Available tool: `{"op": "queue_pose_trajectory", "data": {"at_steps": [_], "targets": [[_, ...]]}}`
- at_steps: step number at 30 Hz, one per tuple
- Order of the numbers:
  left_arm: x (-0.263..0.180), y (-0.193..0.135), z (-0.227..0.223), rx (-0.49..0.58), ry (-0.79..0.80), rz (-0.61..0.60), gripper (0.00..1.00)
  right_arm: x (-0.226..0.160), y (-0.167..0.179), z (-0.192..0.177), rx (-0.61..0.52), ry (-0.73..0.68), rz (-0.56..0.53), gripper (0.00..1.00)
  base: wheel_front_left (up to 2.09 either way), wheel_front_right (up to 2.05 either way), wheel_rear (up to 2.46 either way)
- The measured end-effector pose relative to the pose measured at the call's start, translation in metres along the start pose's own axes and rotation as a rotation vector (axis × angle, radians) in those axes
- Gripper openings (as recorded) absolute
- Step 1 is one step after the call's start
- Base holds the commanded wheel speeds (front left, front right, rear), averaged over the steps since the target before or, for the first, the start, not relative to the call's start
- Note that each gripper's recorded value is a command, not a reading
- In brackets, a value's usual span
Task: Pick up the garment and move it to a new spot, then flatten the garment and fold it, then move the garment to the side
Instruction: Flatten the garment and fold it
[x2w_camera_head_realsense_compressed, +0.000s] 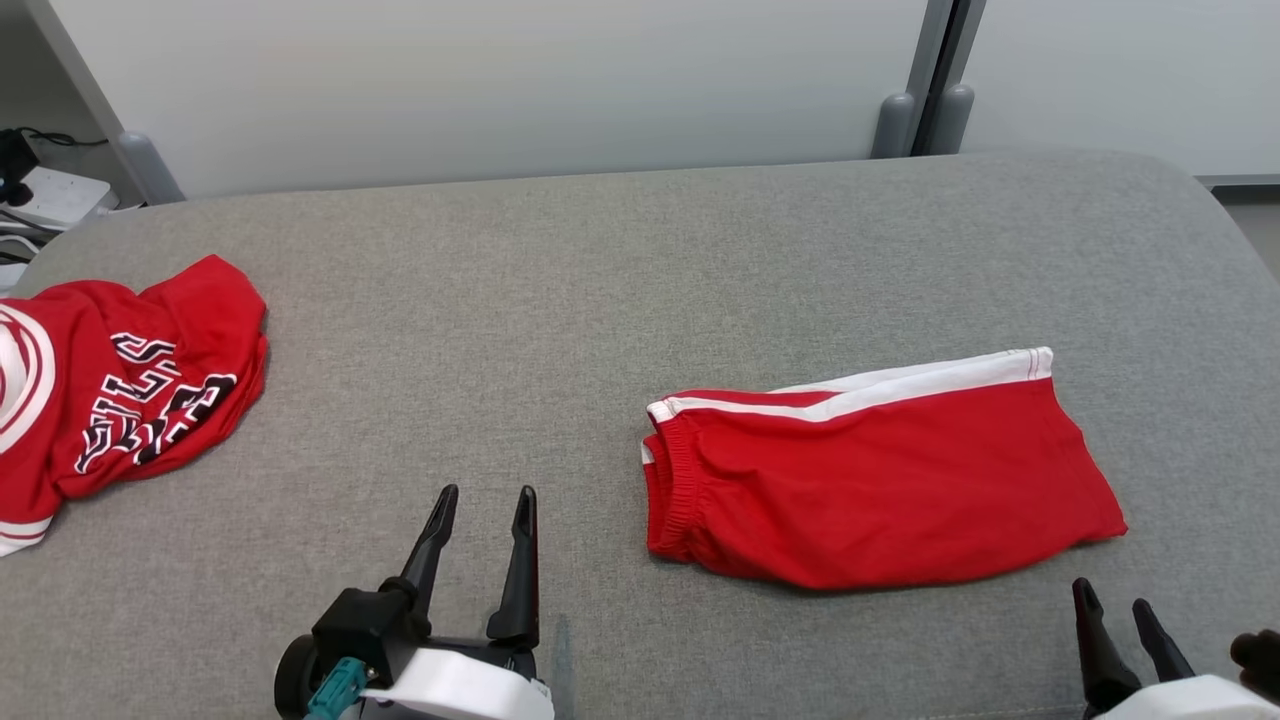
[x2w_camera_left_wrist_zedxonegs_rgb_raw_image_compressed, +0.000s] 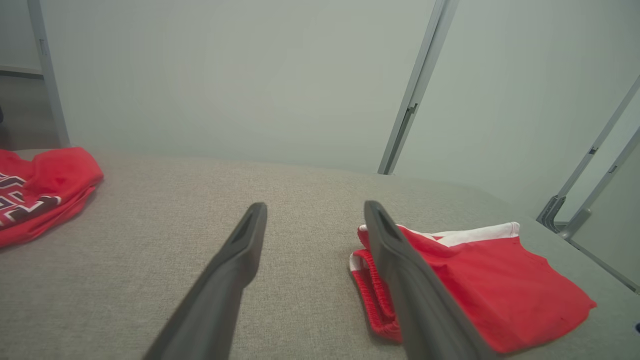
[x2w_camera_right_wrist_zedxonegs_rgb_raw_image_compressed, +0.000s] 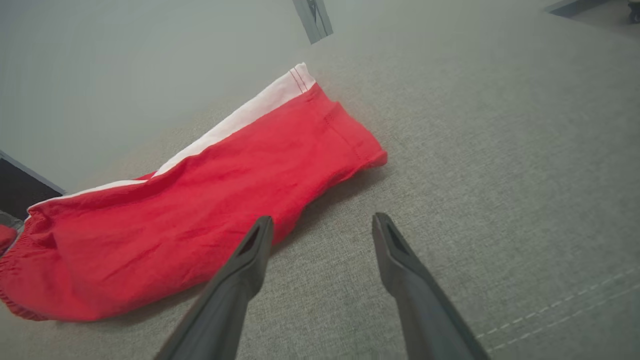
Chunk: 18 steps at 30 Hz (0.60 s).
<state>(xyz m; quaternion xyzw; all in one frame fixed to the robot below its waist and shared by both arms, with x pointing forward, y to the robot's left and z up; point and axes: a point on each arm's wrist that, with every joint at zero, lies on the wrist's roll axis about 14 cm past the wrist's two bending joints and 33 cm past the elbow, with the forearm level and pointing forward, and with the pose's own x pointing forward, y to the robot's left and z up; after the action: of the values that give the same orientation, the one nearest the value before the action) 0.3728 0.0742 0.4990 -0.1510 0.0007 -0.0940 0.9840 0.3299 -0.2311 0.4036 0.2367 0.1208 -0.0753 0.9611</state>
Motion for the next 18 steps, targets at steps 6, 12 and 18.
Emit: {"op": "queue_pose_trajectory", "data": {"at_steps": [6, 12, 18], "targets": [[0.001, 0.004, -0.007, 0.004, 0.019, 0.009, 1.00, 0.023, -0.012, 0.006, 0.198, 0.008, -0.075, 1.00, 0.00, 0.00, 0.00], [0.002, 0.011, -0.013, 0.009, 0.037, 0.025, 1.00, 0.044, -0.019, -0.002, 0.340, 0.060, -0.133, 1.00, 0.00, 0.00, 0.00], [0.009, 0.015, -0.014, 0.009, 0.038, 0.029, 1.00, 0.065, -0.012, -0.007, 0.440, 0.121, -0.141, 1.00, 0.00, 0.00, 0.00]]}}
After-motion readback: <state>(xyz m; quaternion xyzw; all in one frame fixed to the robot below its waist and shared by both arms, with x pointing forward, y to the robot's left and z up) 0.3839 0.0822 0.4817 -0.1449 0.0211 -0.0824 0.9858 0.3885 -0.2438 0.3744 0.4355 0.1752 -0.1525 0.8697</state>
